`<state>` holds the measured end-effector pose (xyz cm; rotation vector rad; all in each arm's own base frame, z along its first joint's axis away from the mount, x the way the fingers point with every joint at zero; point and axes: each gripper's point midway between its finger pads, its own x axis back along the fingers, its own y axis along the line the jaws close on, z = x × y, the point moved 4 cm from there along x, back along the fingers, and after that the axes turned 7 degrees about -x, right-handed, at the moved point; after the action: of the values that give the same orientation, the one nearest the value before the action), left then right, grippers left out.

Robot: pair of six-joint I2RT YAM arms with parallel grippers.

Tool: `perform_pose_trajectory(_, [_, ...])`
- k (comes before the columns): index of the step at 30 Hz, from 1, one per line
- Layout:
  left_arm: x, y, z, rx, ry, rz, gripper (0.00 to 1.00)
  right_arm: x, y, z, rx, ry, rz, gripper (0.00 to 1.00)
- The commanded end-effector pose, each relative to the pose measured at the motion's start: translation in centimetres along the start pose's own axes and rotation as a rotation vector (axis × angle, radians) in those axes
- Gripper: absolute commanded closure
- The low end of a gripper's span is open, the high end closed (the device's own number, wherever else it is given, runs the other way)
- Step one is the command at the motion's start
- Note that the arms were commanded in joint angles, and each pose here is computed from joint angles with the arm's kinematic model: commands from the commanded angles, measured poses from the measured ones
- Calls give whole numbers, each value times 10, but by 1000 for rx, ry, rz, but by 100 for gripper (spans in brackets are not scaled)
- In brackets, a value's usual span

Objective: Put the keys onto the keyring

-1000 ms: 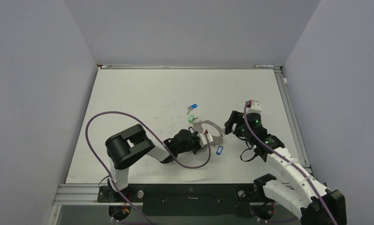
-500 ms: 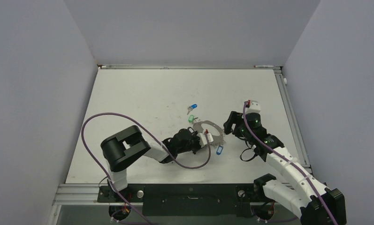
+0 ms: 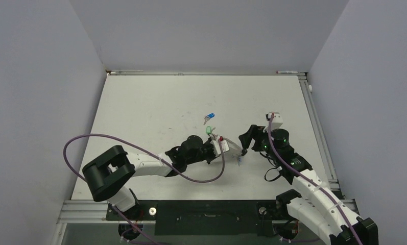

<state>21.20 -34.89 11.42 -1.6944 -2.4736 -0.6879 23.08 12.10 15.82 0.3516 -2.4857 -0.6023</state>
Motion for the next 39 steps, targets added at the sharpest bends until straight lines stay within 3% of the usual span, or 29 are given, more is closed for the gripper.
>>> perform_pose_trajectory(1, [17,4,-22,-27,-31,-8,100,12,29,-23,44,-138,-206,28])
perform_pose_trajectory(12, [74,13,-67,-28,-111,-75,100,44,88,-32,126,-190,-590,28])
perform_pose_trajectory(24, [132,6,-124,30,-141,-114,100,67,147,-22,313,-149,-823,30])
perform_pose_trajectory(29, [157,5,-129,53,-115,-135,100,80,166,-19,362,-120,-975,37])
perform_pose_trajectory(39, [169,-6,-121,113,-236,-123,100,89,186,4,426,18,-1196,47])
